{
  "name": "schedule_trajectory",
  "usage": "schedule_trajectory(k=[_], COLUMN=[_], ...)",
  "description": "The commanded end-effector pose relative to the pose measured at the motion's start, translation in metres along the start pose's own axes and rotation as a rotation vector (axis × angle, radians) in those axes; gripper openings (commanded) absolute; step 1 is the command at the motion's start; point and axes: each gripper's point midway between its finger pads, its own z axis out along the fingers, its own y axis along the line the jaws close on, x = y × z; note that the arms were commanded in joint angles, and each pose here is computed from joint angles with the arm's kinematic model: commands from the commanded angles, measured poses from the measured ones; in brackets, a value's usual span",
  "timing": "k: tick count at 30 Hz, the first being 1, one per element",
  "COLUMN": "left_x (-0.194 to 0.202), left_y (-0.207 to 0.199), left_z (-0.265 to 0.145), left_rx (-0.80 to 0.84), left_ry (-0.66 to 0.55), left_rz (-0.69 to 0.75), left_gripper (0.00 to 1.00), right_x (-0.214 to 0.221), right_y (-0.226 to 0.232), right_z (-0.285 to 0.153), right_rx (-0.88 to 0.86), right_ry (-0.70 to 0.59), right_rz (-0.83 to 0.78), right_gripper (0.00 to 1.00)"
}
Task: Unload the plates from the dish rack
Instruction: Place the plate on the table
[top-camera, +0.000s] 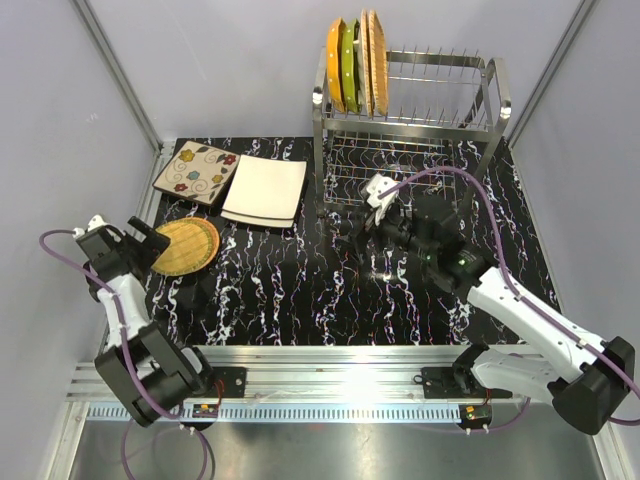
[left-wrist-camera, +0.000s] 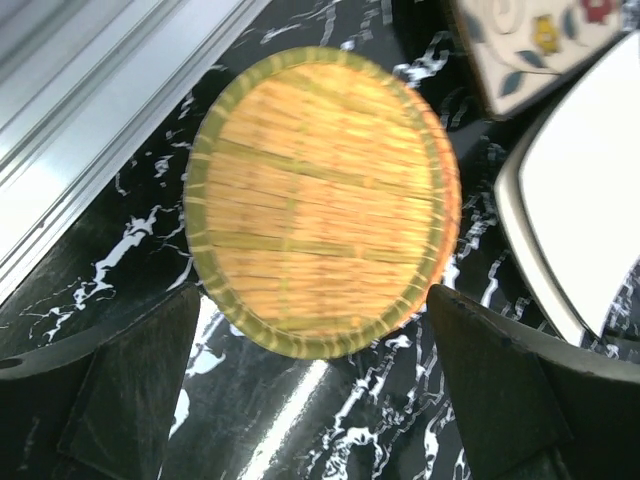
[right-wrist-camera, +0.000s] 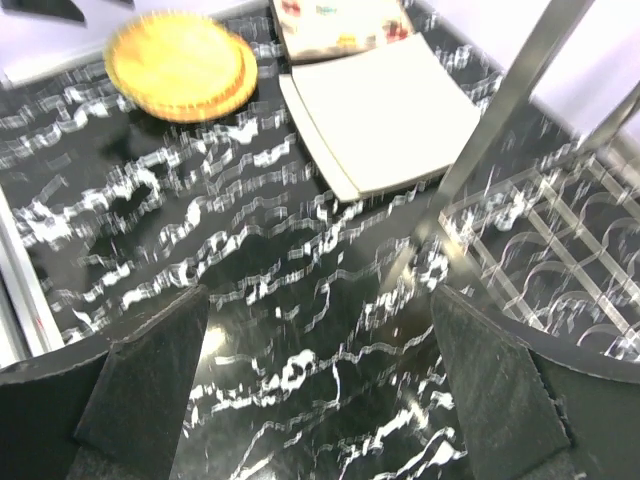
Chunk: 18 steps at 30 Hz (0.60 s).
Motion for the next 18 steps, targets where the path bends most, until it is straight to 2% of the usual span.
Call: schedule_trajectory(k=[1, 5, 11, 18], left_x=[-0.022, -0.022, -0.024, -0.029], left_y=[-0.021, -0.034, -0.055, -0.084], left_z=[-0.02, -0.039, -0.062, -0.076], left_rx=[0.042, 0.086, 0.157, 0.265], left_ry=[-0.081, -0.107, -0.125, -0.118], left_rz=[0.084, 0.111, 0.136, 0.137], left_gripper=[0.99, 0.99, 0.99, 0.99], right_x=[-0.039, -0.069, -0.154, -0.202], right_y=[-0.002, -0.009, -0.039, -0.068], right_z=[-0.006, -0.008, -0.023, -0.025], right_rx=[-0.013, 0.01, 0.132, 0.184], right_ry=[-0.041, -0.07, -0.191, -0.241], right_rz=[0.008, 0.017, 0.051, 0.137], right_gripper=[1.0, 1.0, 1.0, 1.0])
